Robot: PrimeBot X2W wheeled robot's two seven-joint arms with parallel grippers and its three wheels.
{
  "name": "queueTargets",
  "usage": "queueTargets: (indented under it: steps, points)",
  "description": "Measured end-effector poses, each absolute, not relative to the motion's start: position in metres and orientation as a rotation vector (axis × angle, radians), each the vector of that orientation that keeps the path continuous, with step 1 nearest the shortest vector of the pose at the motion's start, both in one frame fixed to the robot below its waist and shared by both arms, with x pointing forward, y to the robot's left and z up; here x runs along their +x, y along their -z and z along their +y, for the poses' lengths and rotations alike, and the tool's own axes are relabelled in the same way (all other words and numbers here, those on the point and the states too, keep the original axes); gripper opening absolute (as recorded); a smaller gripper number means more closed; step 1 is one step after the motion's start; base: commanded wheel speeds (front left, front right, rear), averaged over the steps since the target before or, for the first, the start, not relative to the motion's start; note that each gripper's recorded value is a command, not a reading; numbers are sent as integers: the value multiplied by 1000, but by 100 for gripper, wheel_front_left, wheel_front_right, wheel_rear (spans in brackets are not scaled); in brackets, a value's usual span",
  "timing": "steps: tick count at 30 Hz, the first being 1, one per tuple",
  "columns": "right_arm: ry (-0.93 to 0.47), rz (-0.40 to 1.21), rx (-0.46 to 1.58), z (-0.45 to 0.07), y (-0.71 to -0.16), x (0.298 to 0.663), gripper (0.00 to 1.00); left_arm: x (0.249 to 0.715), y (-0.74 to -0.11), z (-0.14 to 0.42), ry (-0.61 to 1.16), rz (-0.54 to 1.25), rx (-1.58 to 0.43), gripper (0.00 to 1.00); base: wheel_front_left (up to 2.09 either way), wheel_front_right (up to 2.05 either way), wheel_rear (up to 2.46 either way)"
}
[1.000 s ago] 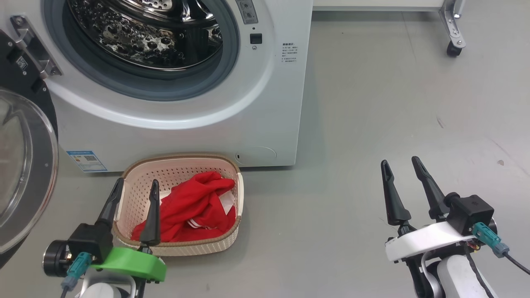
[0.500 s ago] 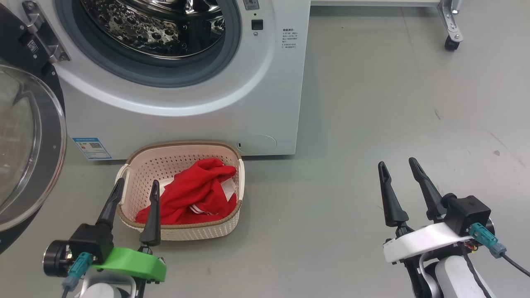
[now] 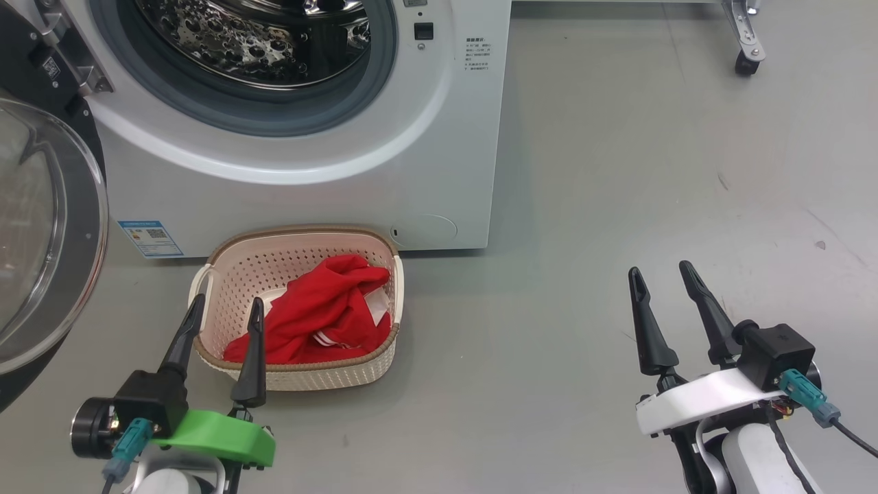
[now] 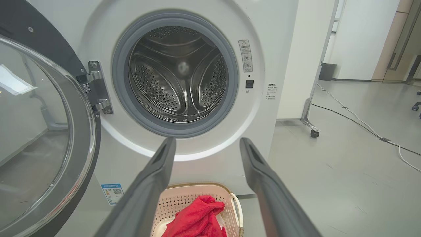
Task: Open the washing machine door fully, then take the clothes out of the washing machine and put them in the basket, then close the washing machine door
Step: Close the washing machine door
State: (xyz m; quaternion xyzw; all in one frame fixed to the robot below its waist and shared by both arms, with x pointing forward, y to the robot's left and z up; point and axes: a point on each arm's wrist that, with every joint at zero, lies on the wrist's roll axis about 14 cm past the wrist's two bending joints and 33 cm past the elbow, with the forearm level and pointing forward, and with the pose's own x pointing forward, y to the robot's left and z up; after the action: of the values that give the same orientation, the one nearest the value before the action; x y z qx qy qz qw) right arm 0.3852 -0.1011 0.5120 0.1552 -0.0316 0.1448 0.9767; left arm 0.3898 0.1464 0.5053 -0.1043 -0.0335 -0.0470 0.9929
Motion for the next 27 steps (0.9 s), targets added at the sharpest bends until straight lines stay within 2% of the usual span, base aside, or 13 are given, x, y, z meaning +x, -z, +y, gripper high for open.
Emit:
queueTargets:
  steps: [27]
  points:
    - [-285, -62, 316, -103, -511, 386, 100, 391, -506, 146, 91, -68, -208, 100, 0, 0, 0]
